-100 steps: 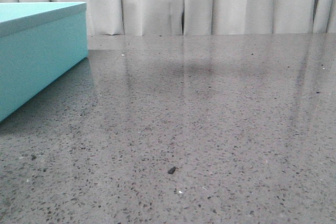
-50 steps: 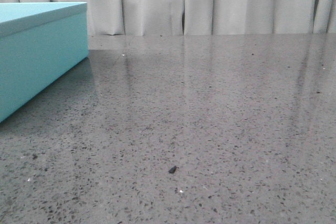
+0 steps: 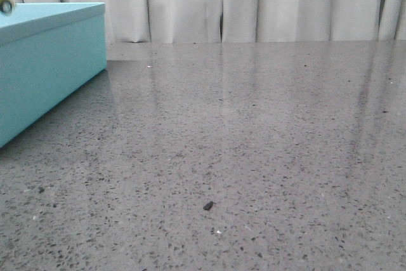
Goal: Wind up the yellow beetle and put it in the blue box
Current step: 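Lower the car into the blue box and open the left gripper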
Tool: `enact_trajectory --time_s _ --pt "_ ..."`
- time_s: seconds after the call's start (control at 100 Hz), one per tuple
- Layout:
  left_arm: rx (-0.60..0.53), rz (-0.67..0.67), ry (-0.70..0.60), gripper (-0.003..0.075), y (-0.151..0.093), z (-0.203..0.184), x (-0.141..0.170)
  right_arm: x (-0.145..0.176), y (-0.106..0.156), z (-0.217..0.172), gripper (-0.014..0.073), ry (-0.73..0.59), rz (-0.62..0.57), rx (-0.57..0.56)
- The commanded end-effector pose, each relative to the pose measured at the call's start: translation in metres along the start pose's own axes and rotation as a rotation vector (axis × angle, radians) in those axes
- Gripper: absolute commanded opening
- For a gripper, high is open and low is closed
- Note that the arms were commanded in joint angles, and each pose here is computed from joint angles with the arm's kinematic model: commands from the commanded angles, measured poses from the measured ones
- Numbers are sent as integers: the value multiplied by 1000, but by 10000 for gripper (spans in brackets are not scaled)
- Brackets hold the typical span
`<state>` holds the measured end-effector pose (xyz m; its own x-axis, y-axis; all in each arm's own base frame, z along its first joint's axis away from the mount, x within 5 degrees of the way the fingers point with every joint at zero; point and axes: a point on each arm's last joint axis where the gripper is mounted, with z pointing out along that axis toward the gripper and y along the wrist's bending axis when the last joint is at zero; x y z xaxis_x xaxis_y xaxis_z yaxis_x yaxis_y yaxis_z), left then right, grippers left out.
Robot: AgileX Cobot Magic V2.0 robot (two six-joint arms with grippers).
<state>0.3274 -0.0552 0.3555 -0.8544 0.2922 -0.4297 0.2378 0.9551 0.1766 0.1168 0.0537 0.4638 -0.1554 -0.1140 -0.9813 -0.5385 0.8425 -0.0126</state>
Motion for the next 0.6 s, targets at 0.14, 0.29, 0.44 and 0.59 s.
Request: enact_trajectory --time_s 0.14,0.29,0.44,0.59 --pt "2 -56 -26 152 -1 20 -7 -11 1 -5 -46 -73 5 9" --pt "23 -88 17 314 -5 37 -9 -9 2 -5 -46 -60 4 1" --pt "23 -101 40 378 -6 44 -9 -8 3 -5 -46 -43 4 -11" --pt "22 -104 22 381 -5 35 -9 -8 3 -5 -46 -41 4 -12"
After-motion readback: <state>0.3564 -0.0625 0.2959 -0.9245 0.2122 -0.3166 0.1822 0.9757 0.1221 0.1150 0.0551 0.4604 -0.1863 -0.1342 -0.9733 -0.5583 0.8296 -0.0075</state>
